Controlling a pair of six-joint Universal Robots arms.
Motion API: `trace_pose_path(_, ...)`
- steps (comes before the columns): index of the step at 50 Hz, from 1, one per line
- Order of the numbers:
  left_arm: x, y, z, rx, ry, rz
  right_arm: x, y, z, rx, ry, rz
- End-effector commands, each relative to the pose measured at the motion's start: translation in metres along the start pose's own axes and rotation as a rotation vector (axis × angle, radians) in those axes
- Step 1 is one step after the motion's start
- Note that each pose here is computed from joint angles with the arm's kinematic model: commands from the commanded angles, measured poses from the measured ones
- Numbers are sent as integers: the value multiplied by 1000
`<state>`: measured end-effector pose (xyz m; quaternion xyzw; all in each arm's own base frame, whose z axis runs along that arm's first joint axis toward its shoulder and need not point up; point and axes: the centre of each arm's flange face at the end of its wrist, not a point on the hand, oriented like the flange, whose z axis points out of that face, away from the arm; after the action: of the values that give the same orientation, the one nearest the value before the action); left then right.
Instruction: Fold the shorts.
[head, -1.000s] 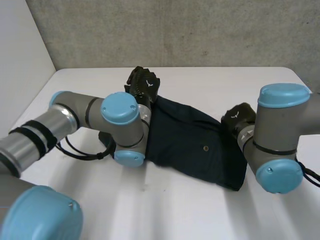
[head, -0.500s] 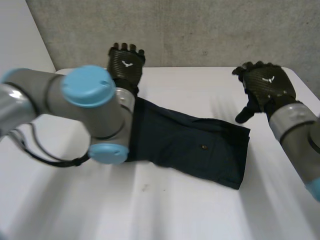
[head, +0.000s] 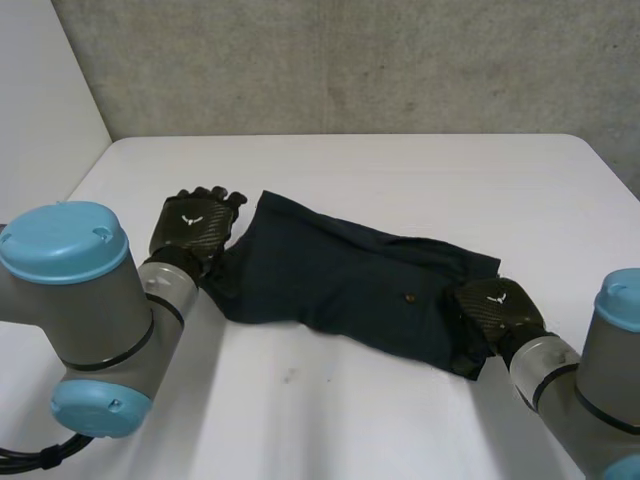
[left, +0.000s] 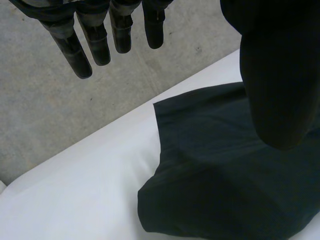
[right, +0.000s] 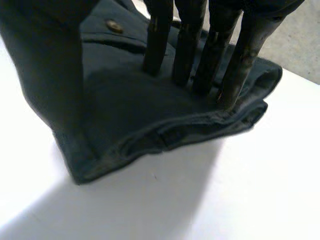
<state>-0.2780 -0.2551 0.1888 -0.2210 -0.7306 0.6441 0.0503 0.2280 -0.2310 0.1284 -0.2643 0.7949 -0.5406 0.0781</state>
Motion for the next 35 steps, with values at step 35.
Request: trace_pose_path(35, -7, -17, -8, 45, -22, -6, -137, -91, -20, 490, -439, -1023)
